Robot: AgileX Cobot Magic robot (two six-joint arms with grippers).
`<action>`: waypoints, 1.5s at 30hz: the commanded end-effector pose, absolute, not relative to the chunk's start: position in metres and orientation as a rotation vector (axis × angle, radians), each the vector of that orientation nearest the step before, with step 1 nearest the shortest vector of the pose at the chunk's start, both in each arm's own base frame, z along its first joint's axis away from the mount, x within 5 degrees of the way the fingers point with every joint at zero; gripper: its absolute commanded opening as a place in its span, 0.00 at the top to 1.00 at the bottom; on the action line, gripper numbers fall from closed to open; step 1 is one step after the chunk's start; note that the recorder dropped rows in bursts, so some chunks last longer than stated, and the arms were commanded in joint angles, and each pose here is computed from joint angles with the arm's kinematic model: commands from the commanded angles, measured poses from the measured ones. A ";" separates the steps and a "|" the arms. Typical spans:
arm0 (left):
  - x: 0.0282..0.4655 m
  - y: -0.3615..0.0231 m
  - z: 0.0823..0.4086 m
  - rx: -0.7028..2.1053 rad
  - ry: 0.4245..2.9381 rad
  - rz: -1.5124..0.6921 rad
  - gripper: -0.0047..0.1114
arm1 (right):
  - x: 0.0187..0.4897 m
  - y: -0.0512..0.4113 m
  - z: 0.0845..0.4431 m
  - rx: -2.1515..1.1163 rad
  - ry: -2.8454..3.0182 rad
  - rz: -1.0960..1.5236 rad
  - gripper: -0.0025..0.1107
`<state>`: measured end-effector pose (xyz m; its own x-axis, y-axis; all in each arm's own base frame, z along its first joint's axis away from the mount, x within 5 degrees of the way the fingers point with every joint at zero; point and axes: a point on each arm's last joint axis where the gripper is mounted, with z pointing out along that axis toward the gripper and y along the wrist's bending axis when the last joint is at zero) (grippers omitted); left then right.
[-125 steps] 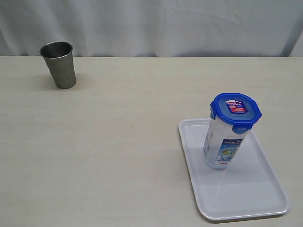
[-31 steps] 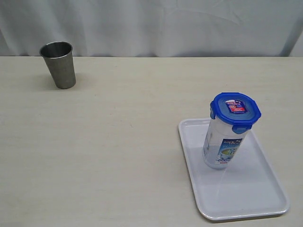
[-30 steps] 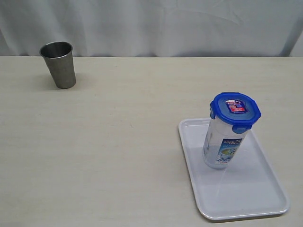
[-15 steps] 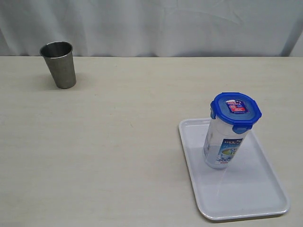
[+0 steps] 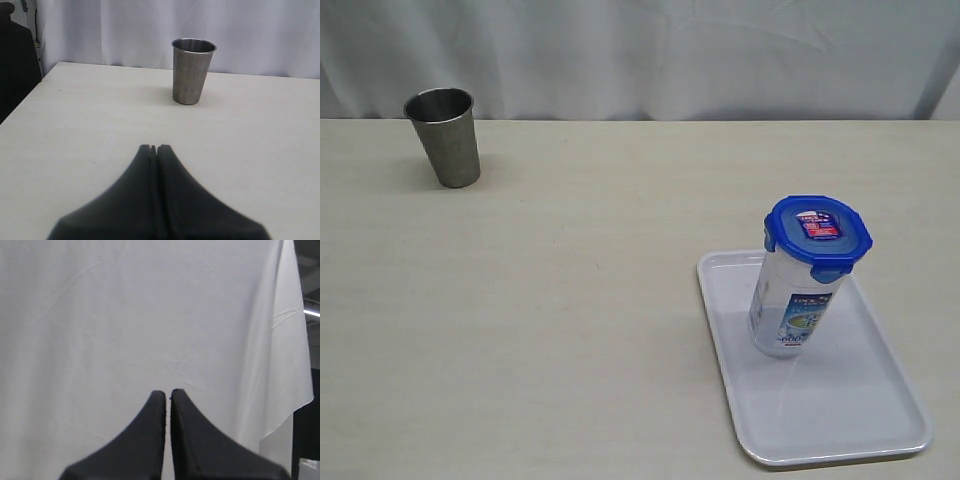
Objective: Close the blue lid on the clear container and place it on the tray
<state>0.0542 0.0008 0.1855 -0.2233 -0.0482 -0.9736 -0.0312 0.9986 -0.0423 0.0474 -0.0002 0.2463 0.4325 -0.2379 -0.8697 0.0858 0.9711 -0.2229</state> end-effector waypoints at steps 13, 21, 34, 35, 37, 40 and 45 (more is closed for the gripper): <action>0.054 0.001 0.185 -0.065 1.790 -0.018 0.96 | 0.056 0.003 0.205 -0.109 1.571 -0.023 0.94; 0.054 0.001 0.185 -0.065 1.790 -0.018 0.96 | 0.055 0.003 0.192 -0.098 1.718 0.004 0.94; 0.054 0.001 0.185 -0.065 1.790 -0.018 0.96 | 0.056 0.004 0.184 -0.080 1.815 0.038 0.94; 0.054 0.001 0.185 -0.063 1.790 -0.017 0.96 | 0.056 0.004 0.184 -0.090 1.813 0.022 0.94; 0.054 0.001 0.185 -0.063 1.790 -0.017 0.96 | 0.056 0.004 0.184 -0.104 1.814 0.010 0.94; 0.054 0.001 0.185 -0.063 1.790 -0.017 0.96 | 0.056 0.004 0.184 -0.124 1.815 0.002 0.94; 0.054 0.001 0.185 -0.063 1.790 -0.017 0.96 | 0.056 0.004 0.184 -0.132 1.814 -0.002 0.94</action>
<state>0.0542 0.0008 0.1855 -0.2233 -0.0482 -0.9736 -0.0312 0.9986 -0.0423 0.0552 0.0047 0.1848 -0.2364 -0.0847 -0.9679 -0.0930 0.9936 -0.0642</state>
